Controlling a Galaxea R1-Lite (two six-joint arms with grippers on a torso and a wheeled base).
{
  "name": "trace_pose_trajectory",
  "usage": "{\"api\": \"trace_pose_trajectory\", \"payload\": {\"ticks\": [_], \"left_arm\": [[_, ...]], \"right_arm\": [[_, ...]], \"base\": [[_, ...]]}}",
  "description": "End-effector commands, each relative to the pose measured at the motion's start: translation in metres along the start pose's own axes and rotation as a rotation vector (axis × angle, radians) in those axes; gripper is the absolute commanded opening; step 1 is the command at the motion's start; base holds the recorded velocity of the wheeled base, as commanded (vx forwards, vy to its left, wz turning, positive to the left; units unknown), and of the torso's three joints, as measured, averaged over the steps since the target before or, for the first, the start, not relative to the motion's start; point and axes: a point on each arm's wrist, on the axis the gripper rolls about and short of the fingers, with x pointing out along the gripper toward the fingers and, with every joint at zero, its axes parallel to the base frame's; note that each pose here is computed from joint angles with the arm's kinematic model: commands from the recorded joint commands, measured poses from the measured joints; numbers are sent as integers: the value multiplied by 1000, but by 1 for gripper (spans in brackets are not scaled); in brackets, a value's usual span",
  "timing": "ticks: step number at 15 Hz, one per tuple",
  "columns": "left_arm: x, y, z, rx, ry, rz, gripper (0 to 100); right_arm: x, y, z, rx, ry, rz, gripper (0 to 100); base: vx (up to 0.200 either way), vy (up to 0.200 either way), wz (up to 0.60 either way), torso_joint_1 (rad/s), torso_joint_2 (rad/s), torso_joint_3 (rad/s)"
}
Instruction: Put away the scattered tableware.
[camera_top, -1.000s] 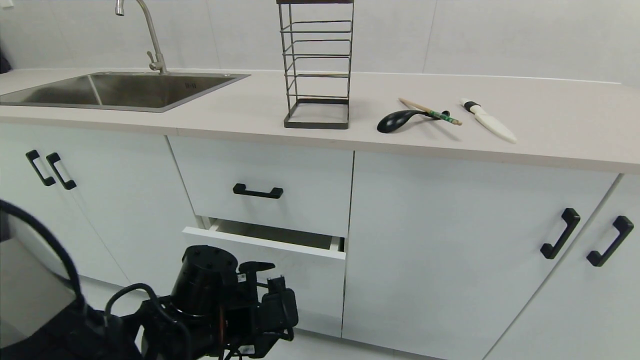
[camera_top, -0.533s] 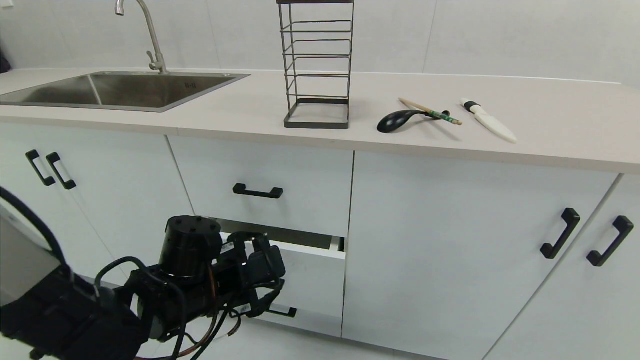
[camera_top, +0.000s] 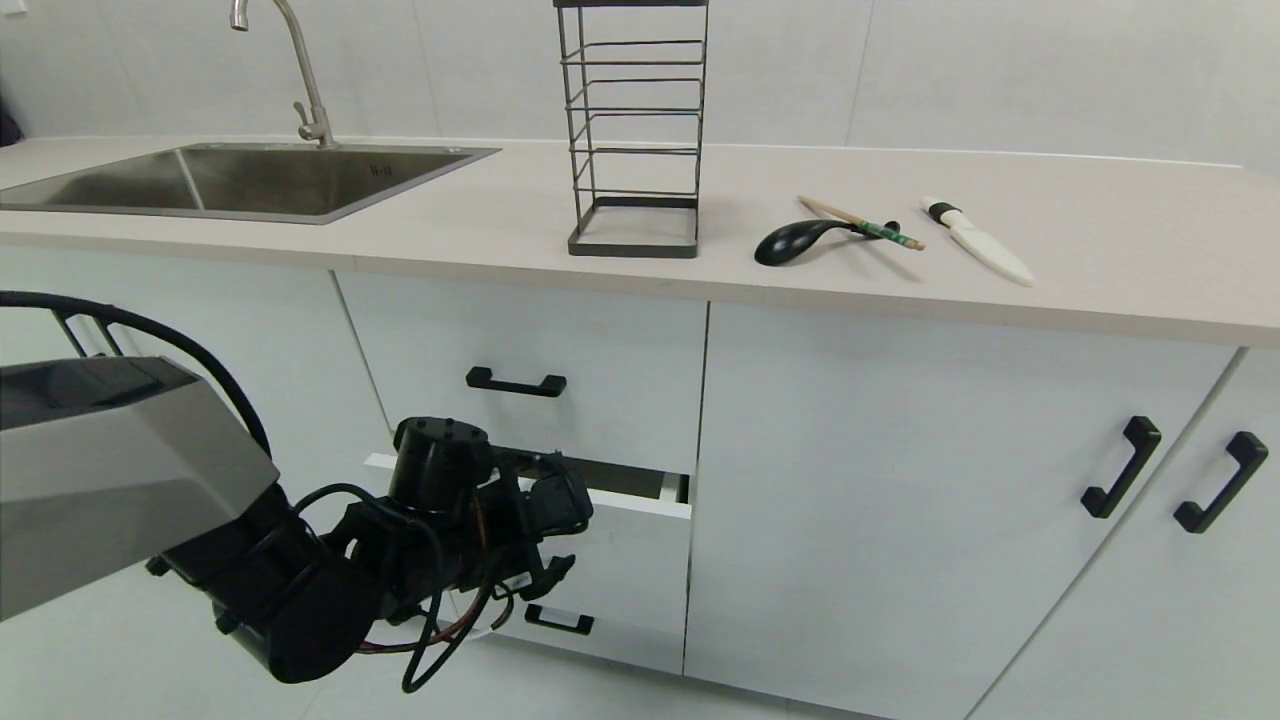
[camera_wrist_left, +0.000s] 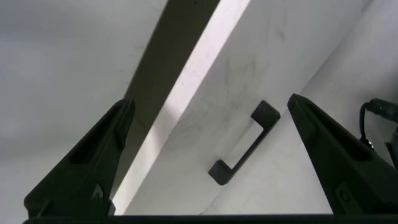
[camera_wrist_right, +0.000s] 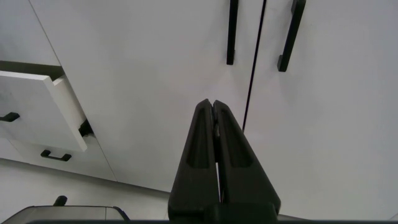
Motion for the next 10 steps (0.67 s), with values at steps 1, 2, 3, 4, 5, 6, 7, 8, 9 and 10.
{"api": "trace_pose_trajectory", "payload": {"ticks": [1,2,3,4,5,6,7,8,9,10], "left_arm": [[10,-7,-5,1,21,-28,100],[11,-8,-5,2,20,-31,100],[11,-8,-5,2,20,-31,100],[11,-9,-6,2,23,-35,100],[11,-11,-7,3,18,-51,100],[10,-12,-7,3,12,-58,100],[6,-19,-11,4,17,-84,100],[-1,-25,-16,-1,35,-107,100],[-10,-30,-17,0,40,-120,100],[-21,-32,-18,2,39,-125,100]], "right_arm": [[0,0,0,0,2,0,0],[0,0,0,0,2,0,0],[0,0,0,0,2,0,0],[0,0,0,0,2,0,0],[0,0,0,0,2,0,0],[0,0,0,0,2,0,0],[0,0,0,0,2,0,0],[0,0,0,0,2,0,0],[0,0,0,0,2,0,0],[0,0,0,0,3,0,0]], "base": [[0,0,0,0,0,0],[0,0,0,0,0,0],[0,0,0,0,0,0],[0,0,0,0,0,0],[0,0,0,0,0,0],[0,0,0,0,0,0],[0,0,0,0,0,0],[0,0,0,0,0,0],[0,0,0,0,0,0],[0,0,0,0,0,0]]}}
